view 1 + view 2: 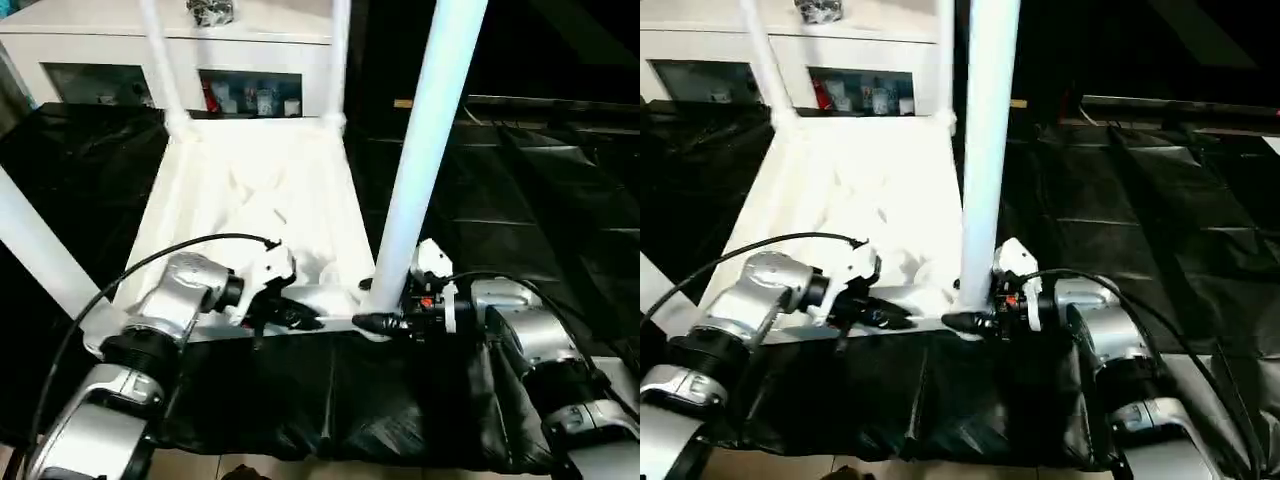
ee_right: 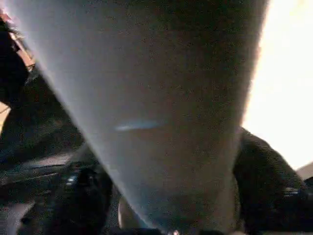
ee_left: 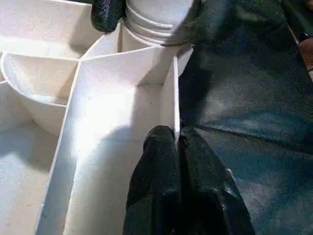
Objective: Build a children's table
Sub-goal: Rotate leg to tighten
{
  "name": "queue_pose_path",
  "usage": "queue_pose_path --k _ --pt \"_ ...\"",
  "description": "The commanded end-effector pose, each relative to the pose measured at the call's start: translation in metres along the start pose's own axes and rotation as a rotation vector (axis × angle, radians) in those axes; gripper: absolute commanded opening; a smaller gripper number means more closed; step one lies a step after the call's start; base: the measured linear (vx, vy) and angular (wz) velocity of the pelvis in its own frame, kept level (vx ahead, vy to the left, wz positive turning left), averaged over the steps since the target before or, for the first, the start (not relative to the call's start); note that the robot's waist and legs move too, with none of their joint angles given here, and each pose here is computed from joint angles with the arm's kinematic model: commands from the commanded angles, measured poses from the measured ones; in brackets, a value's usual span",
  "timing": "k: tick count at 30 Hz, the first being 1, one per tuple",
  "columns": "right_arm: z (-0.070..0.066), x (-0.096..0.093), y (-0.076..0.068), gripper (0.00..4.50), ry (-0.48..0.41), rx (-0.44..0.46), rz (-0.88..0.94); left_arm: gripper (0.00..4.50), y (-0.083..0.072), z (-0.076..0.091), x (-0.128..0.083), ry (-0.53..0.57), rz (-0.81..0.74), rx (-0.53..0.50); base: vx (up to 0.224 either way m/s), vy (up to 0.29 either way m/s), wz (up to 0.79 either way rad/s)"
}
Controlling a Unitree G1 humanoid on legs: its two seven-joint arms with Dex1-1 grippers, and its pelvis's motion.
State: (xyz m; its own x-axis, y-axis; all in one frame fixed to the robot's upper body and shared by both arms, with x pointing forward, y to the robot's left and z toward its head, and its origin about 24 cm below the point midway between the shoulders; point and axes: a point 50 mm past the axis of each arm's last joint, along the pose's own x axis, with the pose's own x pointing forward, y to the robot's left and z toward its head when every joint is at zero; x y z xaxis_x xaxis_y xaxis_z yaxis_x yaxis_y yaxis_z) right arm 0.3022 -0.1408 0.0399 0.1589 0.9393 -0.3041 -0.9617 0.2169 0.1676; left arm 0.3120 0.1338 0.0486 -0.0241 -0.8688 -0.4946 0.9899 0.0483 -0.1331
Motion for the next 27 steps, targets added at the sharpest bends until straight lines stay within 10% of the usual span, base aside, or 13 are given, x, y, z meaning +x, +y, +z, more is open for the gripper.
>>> queue_pose_path --k 1,7,22,27 --pt "-0.001 0.016 0.008 3.03 0.025 0.018 0.112 0.0 -0.004 0.015 0.013 -0.066 -0.078 0.054 0.0 0.0 0.0" --pt "-0.003 0.02 0.013 2.68 -0.025 0.043 0.104 0.0 -0.002 0.016 0.015 -0.094 -0.04 0.026 0.0 0.0 0.0" --pt "-0.007 0.068 -0.001 2.61 -0.076 0.152 -0.645 0.0 0.006 0.041 0.068 -0.204 0.225 -0.053 0.0 0.0 0.0" --pt "0.002 0.051 -0.004 3.41 -0.15 0.101 -0.64 0.0 0.002 0.037 0.067 -0.187 0.19 -0.026 0.0 0.0 0.0"
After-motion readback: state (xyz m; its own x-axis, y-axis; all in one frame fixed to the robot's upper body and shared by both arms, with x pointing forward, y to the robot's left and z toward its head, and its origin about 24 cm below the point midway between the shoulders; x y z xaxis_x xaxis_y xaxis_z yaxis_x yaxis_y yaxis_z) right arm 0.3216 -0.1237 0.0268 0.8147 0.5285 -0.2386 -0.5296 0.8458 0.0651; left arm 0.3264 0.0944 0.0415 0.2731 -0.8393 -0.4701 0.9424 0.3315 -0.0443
